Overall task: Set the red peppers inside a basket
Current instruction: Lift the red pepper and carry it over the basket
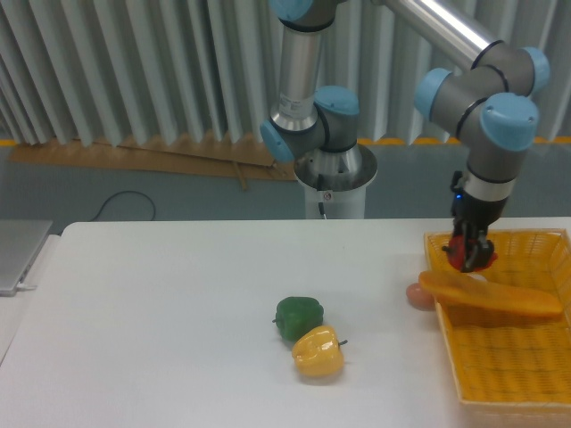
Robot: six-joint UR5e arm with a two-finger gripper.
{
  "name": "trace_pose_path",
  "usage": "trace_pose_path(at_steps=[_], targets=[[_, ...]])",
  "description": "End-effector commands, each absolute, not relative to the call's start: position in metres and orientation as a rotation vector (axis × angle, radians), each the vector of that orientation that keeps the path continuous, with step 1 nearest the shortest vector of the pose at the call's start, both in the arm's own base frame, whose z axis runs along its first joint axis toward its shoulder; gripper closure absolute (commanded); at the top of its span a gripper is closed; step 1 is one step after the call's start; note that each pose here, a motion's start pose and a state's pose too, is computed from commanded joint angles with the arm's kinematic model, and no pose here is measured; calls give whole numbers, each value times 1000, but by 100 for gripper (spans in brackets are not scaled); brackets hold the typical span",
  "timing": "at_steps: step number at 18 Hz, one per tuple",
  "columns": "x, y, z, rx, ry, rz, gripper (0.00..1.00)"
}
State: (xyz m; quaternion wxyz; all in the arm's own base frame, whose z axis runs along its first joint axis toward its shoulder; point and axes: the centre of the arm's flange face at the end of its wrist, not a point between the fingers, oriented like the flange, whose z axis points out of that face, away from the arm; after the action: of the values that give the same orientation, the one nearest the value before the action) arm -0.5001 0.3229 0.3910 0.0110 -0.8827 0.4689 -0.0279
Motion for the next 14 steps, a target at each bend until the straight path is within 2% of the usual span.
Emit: trace_pose_path(at_steps=[7, 14], targets=[[-516, 301, 390, -2717, 1525, -77, 48], [-520, 301, 387, -2719, 1523, -60, 48]])
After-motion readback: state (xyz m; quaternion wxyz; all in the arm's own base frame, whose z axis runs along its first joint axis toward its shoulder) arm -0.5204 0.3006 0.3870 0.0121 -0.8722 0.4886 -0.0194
